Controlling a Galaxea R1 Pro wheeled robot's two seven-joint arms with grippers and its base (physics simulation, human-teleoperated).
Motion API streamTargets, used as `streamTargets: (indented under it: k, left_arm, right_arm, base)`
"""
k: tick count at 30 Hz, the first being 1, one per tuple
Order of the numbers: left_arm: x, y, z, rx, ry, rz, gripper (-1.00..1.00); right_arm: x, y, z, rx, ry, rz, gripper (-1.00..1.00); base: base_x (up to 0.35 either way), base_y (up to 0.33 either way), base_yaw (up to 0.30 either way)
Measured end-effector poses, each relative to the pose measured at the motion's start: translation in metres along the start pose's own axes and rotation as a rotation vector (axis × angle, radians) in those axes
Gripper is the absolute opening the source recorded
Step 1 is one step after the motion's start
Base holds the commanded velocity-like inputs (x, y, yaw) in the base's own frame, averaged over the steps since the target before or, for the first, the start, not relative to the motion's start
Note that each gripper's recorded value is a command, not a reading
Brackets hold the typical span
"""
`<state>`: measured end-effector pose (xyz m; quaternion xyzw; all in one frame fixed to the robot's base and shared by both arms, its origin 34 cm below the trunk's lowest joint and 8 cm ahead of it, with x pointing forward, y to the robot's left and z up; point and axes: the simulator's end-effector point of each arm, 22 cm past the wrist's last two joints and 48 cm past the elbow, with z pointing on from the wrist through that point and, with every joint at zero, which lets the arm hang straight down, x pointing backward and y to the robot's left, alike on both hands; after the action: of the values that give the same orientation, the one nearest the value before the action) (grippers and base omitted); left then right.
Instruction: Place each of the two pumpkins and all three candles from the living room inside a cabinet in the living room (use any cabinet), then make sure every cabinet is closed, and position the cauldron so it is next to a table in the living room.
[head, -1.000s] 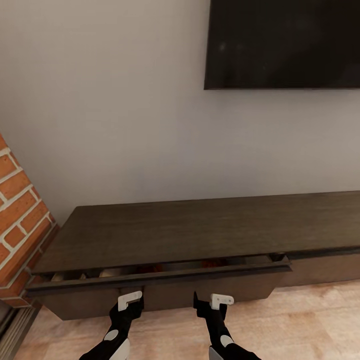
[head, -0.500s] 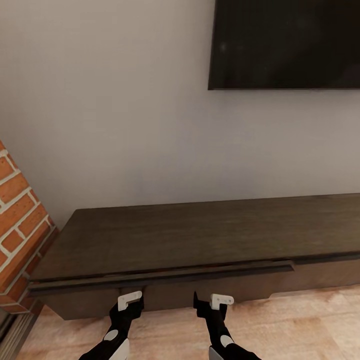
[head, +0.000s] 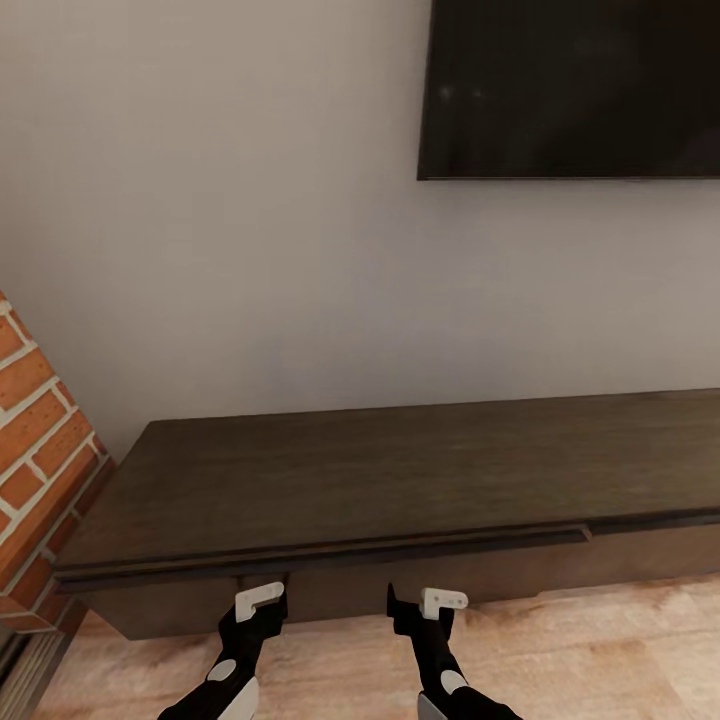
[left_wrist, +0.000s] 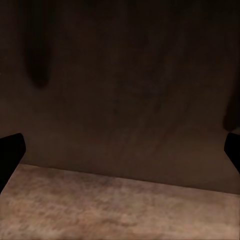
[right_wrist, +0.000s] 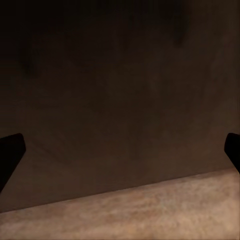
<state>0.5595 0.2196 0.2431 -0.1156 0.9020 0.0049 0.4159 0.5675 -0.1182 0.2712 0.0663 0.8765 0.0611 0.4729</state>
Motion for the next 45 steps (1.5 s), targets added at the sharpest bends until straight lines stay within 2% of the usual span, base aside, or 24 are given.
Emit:
streamTargets:
  k: [5, 39, 45]
  left_arm:
    - [-0.0003, -0.0002, 0.0003, 0.001, -0.001, 0.001, 1.00]
    - [-0.0003, -0.0004, 0.0003, 0.001, -0.001, 0.002, 1.00]
    - [-0.0006, -0.0004, 0.0001, 0.002, -0.002, 0.002, 1.00]
  right_arm:
    - [0.0003, -0.0003, 0.0001, 0.001, 0.000, 0.000, 1.00]
    - [0.0011, -0.0018, 0.0002, 0.005, 0.004, 0.002, 1.00]
    - [0.0008, -0.0020, 0.0001, 0.005, 0.003, 0.002, 1.00]
  base:
    - [-0.186, 0.000, 0.000]
    - [-0.330, 0.000, 0.000]
    - [-0.114, 0.000, 0.000]
